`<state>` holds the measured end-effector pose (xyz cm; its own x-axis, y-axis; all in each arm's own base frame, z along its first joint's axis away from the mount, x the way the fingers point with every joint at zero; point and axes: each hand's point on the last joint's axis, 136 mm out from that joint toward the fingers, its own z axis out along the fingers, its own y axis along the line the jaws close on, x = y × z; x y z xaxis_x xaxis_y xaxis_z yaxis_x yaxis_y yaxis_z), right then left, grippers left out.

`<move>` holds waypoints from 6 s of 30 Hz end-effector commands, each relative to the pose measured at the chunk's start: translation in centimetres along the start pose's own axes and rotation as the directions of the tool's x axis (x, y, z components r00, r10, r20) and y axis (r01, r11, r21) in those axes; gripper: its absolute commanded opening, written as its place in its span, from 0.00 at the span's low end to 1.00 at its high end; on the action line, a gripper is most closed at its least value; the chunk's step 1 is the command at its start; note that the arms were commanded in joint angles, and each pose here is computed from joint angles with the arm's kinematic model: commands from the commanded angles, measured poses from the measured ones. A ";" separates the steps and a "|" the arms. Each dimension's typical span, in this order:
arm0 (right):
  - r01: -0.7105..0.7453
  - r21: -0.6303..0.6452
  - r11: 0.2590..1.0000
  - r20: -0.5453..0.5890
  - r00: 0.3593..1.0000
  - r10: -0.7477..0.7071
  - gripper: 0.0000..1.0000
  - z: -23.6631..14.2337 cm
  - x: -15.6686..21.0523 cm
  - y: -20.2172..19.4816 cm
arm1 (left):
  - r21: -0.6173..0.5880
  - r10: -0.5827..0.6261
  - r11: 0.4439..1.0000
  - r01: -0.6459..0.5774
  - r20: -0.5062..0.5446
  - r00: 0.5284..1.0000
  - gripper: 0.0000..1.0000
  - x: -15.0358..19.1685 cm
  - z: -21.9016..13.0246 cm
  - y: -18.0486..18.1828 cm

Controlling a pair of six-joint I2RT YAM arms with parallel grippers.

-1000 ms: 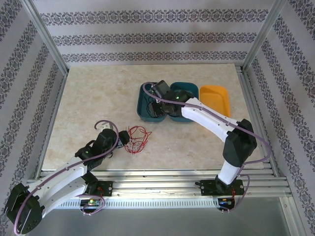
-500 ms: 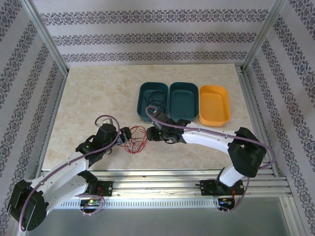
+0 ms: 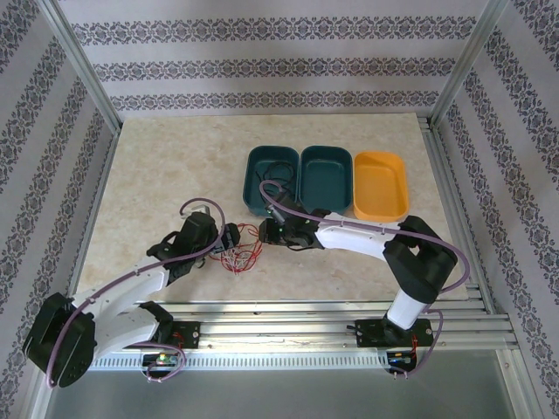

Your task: Untangle the cables

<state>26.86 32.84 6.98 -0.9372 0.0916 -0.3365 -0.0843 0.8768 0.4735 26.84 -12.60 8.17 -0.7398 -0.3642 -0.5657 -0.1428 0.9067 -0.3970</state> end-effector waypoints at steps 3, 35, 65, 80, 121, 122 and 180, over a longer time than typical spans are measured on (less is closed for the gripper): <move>-0.038 -0.028 0.999 -0.017 0.999 0.038 0.35 0.8 0.0 0.2 | 0.012 0.020 1.000 -0.021 0.032 0.999 0.90 -1.4 0.8 -0.9; 0.245 0.002 0.970 0.202 0.950 -0.240 0.00 -9.8 -2.3 0.5 | -0.172 -0.068 0.982 0.078 0.062 0.996 0.18 0.0 2.1 4.5; 0.464 -0.133 0.876 0.507 0.791 -0.342 0.00 -24.9 -7.4 6.5 | -0.232 -0.100 0.966 0.117 0.088 0.991 0.21 0.6 -0.4 8.1; 0.470 -0.279 0.837 0.457 0.832 -0.315 0.00 -24.1 -6.8 9.6 | 0.317 0.177 0.928 -0.197 0.089 0.980 0.73 -1.3 -1.9 -6.8; 0.475 0.008 0.880 0.598 0.703 -0.385 0.00 -32.9 -11.1 7.2 | 0.051 0.210 0.976 -0.209 -0.003 0.978 0.25 5.2 4.8 -2.6; 0.468 0.015 0.883 0.590 0.709 -0.386 0.00 -32.7 -11.3 6.9 | 0.048 0.208 0.977 -0.208 0.002 0.978 0.25 5.1 4.5 -2.5; 0.031 0.456 0.889 0.342 0.917 -0.208 0.00 -14.8 -26.5 -14.9 | 0.019 0.128 0.991 -0.132 0.144 0.981 0.89 2.2 -1.4 0.1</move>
<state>46.33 10.76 19.65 -0.7540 0.0617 -0.6540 0.0376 0.9980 0.0507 24.57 -14.15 8.59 -0.6446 -0.2646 -0.7172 0.0096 0.9353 -0.3538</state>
